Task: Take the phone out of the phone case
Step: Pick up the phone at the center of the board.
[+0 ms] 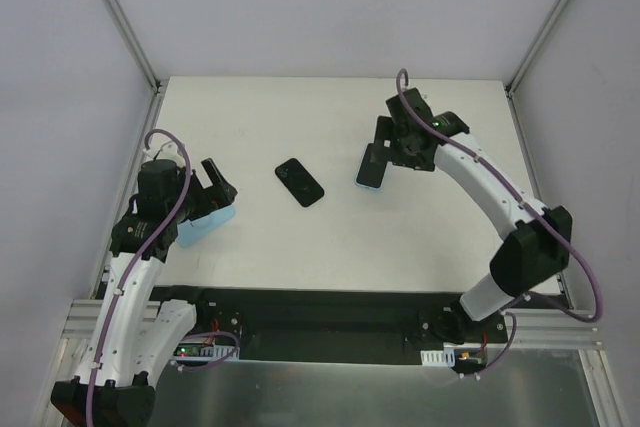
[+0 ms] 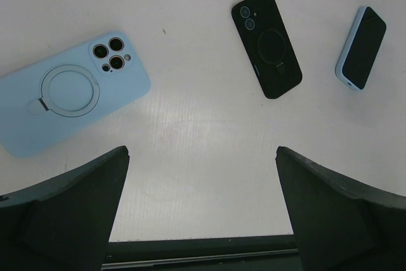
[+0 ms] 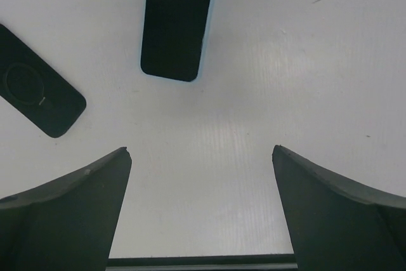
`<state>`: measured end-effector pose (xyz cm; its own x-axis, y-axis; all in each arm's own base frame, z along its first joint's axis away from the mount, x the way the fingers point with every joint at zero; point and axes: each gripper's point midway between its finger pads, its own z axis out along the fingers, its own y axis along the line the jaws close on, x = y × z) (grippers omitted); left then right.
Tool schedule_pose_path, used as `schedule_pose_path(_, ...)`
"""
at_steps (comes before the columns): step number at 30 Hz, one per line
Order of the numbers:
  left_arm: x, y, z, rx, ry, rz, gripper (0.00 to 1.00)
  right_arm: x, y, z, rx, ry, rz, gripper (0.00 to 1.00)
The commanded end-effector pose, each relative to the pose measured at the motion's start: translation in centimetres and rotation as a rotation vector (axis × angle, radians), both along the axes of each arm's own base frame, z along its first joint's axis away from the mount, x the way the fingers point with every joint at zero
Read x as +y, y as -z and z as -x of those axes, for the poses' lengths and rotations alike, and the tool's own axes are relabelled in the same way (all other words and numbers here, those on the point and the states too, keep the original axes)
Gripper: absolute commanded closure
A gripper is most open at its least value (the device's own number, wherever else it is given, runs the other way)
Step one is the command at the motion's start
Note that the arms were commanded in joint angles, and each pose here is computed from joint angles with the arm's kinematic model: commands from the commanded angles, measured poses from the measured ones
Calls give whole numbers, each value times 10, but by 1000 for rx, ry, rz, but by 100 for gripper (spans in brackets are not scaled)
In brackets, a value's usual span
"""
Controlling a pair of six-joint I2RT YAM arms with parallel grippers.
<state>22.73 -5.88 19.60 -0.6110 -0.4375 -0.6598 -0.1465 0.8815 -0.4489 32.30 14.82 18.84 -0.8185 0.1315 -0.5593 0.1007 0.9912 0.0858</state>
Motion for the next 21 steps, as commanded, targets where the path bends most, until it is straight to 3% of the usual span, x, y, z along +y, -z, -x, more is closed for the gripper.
schedule_pose_path(1,4,-4,-2,6,-39,6,1,23,26,-25,84,25,6,4)
schedule_pose_path(9,3,9,0,44,-53,23,1,51,79,-59,186,22,41,4)
schedule_pose_path(21,4,17,-1,82,-82,31,1,59,138,-80,266,115,52,4)
